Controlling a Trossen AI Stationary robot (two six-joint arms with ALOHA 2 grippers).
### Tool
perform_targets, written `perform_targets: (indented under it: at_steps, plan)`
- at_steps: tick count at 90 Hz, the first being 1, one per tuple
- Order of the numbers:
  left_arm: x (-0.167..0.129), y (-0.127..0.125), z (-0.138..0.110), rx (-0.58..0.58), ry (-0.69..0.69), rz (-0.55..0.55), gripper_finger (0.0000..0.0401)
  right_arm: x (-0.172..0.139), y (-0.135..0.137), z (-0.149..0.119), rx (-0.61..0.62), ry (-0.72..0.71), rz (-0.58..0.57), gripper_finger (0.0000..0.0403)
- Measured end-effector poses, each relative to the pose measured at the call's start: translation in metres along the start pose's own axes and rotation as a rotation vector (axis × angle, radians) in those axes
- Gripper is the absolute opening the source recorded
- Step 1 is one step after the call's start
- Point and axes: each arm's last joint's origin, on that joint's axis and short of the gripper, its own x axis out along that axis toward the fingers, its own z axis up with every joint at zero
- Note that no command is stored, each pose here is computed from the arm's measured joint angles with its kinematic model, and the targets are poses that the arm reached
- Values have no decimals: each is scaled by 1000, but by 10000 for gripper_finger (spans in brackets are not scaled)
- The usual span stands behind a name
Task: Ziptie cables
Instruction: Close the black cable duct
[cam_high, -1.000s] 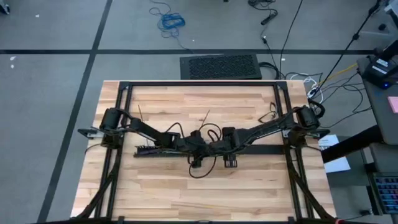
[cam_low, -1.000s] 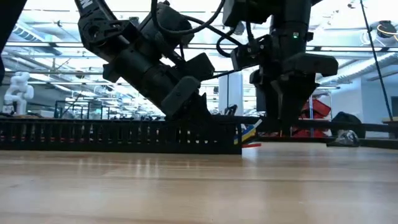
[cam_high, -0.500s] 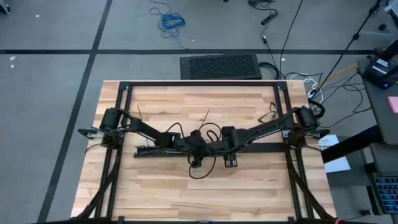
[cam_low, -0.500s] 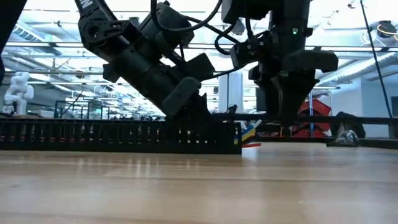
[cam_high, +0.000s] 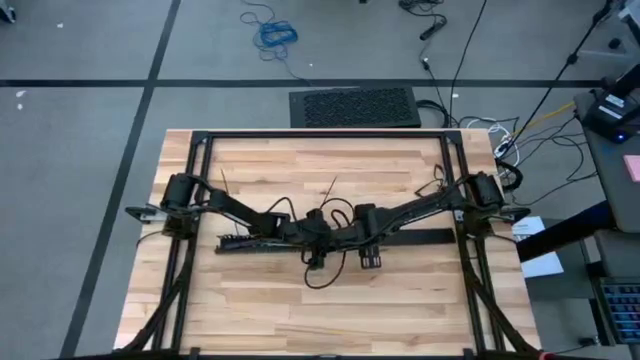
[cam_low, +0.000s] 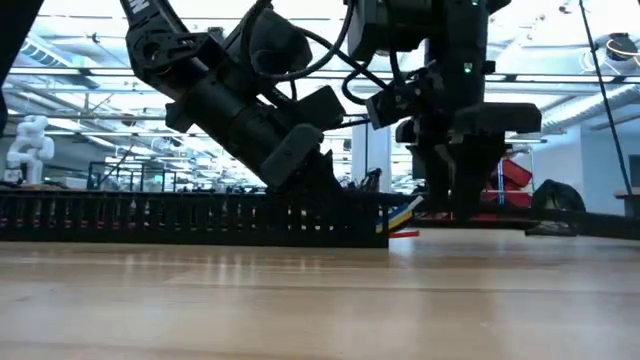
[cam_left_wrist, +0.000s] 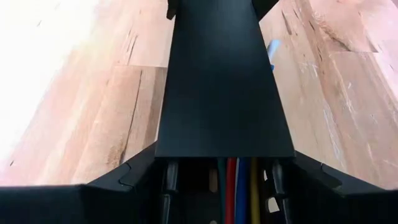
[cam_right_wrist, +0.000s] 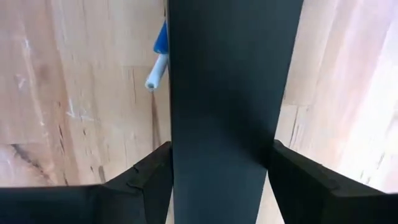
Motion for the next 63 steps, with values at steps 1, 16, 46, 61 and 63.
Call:
perform_targets:
  at_steps: [1, 16, 46, 61, 63]
  plan:
    - [0, 0, 0, 0, 0, 0, 242, 0, 0, 0, -2, -1, 0, 224]
    - [0, 0, 0, 0, 0, 0, 242, 0, 1, 2, -9, -24, 13, 280]
    - [0, 0, 0, 2, 1, 0, 242, -15, 0, 0, 6, -70, 68, 308]
    - [0, 0, 0, 2, 1, -2, 242, -42, -5, -7, 33, -157, 69, 302]
    - [0, 0, 0, 2, 1, -2, 242, -46, -6, -8, 39, -172, 59, 301]
